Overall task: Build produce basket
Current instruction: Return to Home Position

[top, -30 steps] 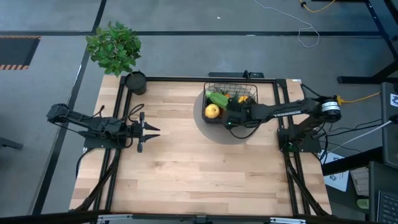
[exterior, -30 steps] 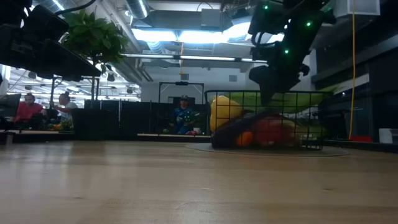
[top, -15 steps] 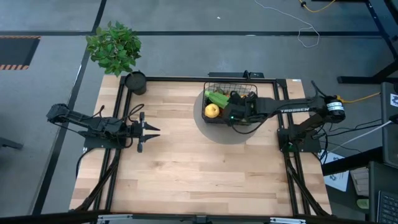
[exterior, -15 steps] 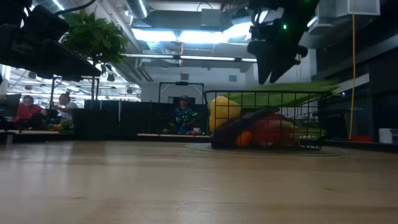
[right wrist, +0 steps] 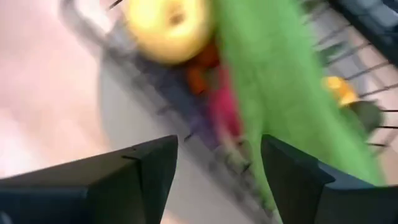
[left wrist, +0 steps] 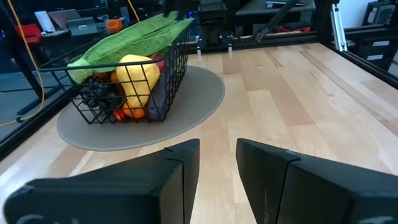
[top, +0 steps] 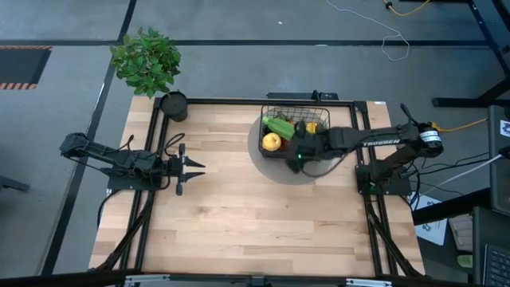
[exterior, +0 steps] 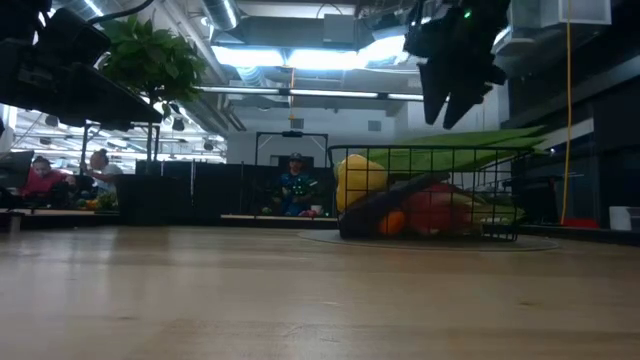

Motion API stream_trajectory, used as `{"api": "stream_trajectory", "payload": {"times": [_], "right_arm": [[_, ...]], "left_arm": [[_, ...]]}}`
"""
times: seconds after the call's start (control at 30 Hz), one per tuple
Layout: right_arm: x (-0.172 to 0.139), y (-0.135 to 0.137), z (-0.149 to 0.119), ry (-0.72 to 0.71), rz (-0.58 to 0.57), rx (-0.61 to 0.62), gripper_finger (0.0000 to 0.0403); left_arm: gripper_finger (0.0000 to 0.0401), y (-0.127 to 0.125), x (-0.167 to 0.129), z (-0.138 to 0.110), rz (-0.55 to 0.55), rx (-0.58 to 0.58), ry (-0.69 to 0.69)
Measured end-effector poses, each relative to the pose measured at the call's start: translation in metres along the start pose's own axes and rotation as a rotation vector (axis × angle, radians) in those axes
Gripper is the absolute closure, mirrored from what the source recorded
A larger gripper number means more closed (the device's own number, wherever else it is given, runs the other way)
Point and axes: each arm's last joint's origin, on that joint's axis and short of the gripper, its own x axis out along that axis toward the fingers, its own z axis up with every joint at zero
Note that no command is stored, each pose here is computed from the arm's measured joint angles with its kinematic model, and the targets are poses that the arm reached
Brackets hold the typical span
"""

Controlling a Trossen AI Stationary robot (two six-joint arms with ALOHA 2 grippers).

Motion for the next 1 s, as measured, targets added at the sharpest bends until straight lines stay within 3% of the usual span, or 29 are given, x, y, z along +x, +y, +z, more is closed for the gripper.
{"api": "stream_trajectory", "payload": {"times": [0.37, 0.5, 0.67, 0.8, 1.0], "right_arm": [[-0.051, 0.054, -0.061, -0.115, 0.227, -0.207, 0.0183], [-0.076, 0.064, -0.089, -0.149, 0.326, -0.263, 0.0183], [-0.102, 0.069, -0.119, -0.269, 0.387, -0.350, 0.0183], [-0.116, 0.076, -0.135, -0.335, 0.461, -0.454, 0.0183], [-0.127, 0.084, -0.141, -0.408, 0.547, -0.508, 0.0183]], "left_arm": [[0.0303, -0.002, 0.000, 0.002, -0.061, -0.007, -0.027], [0.0303, 0.000, 0.000, 0.005, -0.010, 0.005, -0.057], [0.0303, -0.001, 0.000, 0.008, -0.033, 0.037, -0.080], [0.0303, -0.002, 0.000, 0.008, -0.075, 0.066, -0.090], [0.0303, 0.009, 0.002, 0.007, 0.018, 0.046, -0.072]]}}
